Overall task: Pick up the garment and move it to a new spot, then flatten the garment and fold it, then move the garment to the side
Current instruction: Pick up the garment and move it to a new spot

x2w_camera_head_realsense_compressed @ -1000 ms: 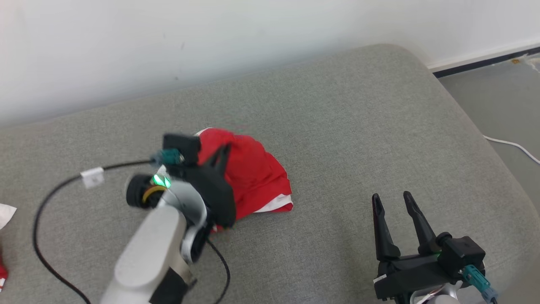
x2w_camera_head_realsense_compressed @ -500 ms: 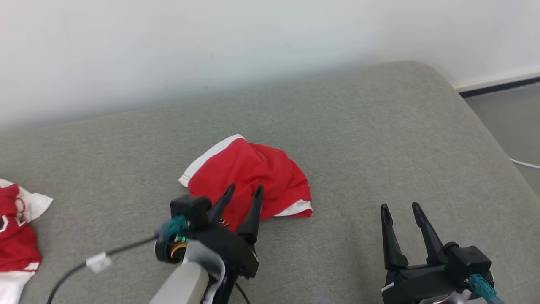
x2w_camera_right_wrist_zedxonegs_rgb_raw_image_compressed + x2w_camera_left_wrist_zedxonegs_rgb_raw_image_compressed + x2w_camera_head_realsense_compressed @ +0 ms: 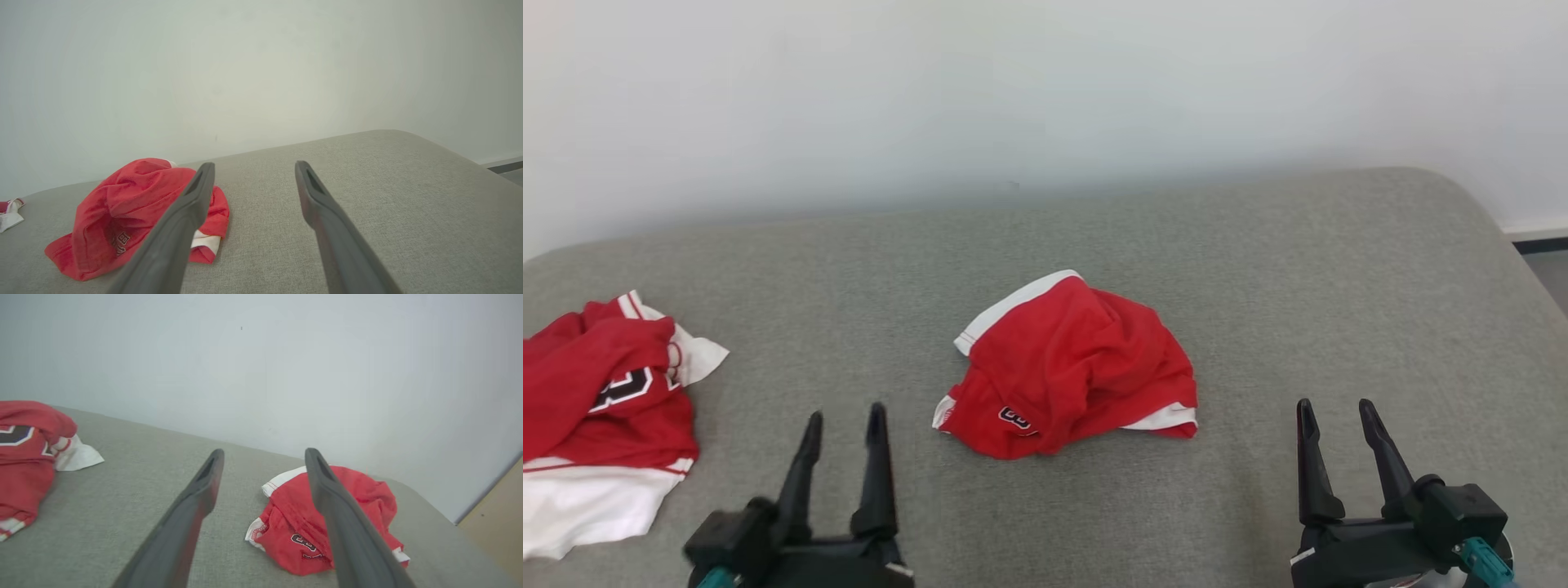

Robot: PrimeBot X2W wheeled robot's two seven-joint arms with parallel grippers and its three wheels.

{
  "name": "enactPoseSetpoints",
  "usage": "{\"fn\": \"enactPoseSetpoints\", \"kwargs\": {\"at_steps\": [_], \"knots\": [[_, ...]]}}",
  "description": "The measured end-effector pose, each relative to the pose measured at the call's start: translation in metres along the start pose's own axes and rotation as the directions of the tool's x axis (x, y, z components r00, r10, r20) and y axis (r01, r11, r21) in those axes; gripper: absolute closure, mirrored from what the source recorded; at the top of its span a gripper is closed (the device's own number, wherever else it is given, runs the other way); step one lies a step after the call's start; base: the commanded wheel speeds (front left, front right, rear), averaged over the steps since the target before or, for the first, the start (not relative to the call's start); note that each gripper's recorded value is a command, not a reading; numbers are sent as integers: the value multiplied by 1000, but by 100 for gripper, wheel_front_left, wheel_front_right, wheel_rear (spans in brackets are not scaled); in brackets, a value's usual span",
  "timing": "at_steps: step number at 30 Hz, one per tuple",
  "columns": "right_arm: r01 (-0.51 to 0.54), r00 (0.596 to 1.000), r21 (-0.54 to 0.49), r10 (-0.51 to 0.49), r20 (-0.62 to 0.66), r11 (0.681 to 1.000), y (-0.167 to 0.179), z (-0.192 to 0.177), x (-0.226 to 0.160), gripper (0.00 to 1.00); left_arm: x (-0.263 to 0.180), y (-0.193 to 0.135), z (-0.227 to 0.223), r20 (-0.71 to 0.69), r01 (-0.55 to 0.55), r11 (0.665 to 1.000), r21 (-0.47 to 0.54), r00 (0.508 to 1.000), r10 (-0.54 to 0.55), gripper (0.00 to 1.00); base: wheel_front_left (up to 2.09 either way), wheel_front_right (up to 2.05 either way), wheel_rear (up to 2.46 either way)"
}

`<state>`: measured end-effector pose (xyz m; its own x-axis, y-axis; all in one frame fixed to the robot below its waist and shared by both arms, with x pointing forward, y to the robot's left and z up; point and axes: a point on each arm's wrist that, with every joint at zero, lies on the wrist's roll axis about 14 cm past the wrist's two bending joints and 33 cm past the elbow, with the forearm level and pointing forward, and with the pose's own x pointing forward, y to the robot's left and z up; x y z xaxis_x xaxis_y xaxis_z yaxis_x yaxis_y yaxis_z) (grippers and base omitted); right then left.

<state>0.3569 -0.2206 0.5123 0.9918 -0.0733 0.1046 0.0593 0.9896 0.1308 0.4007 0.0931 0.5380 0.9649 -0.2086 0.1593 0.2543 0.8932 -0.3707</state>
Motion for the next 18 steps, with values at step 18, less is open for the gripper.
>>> {"fn": "enactPoseSetpoints", "kwargs": {"at_steps": [18], "knots": [[-77,993,-29,75,-88,997,23,-27,-11,0,-81,87,-12,-59,-221,944,245,968,242,0,0,0,0]]}}
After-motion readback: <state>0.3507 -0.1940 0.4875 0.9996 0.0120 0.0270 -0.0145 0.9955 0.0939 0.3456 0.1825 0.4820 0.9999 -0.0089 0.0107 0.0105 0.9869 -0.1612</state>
